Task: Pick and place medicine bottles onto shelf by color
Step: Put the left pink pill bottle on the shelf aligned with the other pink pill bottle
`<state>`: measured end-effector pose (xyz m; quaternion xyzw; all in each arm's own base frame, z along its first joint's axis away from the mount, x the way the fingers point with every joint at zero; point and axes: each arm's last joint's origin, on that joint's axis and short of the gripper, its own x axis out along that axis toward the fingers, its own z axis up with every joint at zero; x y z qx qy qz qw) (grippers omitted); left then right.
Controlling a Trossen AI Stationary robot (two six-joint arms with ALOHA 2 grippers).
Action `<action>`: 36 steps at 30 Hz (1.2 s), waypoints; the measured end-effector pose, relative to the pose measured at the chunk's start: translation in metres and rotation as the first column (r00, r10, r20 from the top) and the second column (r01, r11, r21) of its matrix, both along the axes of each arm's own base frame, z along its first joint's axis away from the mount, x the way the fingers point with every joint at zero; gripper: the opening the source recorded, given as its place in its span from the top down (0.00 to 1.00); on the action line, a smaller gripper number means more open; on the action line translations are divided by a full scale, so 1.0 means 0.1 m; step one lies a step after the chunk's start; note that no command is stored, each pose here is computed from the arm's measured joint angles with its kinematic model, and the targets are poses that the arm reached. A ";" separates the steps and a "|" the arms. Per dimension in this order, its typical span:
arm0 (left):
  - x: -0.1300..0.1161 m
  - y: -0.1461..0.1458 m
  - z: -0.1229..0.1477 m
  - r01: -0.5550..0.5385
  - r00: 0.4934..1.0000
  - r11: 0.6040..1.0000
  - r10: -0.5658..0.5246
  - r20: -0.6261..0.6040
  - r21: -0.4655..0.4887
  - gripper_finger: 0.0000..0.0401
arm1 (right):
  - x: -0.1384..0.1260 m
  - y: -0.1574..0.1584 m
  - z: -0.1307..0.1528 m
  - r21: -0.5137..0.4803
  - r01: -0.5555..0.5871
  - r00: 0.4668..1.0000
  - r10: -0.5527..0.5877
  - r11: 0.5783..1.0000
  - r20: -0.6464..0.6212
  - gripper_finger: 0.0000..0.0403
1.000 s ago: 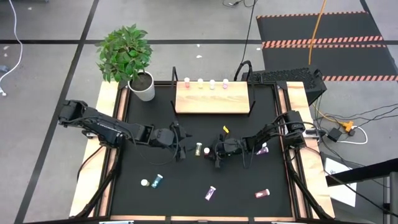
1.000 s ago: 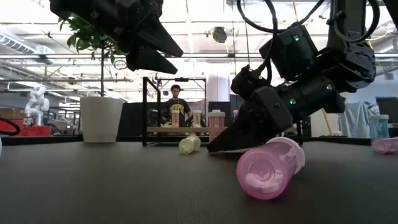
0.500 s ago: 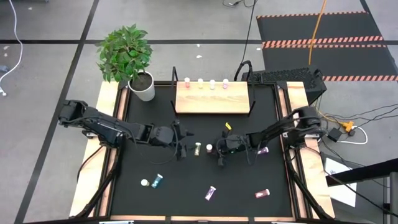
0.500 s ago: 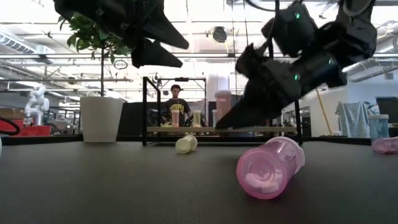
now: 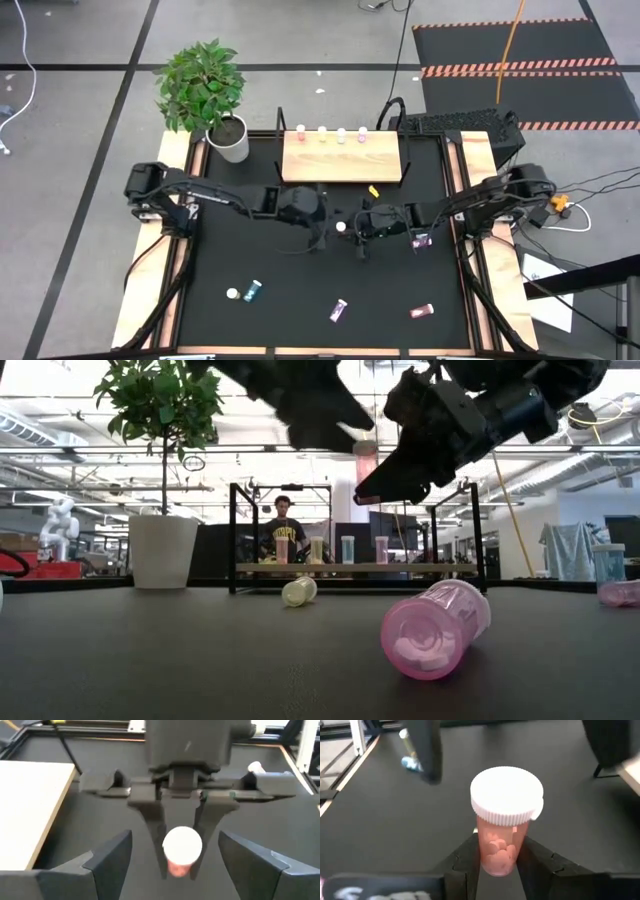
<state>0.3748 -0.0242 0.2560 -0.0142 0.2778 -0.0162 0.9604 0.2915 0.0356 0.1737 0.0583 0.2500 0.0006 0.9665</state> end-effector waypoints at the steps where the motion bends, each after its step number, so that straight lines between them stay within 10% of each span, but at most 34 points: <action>1: 0.05 0.00 0.02 0.026 1.000 1.000 -0.026 -0.001 0.004 0.26 | -0.02 0.00 0.01 0.002 0.009 1.000 -0.009 1.000 -0.010 0.74; 11: 0.18 0.05 0.07 0.113 0.992 0.994 -0.112 -0.065 0.002 0.28 | -0.05 0.02 0.08 0.036 0.033 0.999 -0.033 0.999 0.012 0.74; 23: 0.18 0.16 0.07 0.083 0.993 0.994 -0.088 -0.077 -0.066 0.58 | -0.04 0.01 0.12 0.034 0.032 0.999 -0.034 0.999 0.039 0.74; 36: 0.16 0.23 0.10 0.092 0.993 0.994 -0.096 -0.071 -0.057 0.69 | -0.04 -0.01 0.12 0.059 0.057 0.998 -0.059 0.997 0.035 0.71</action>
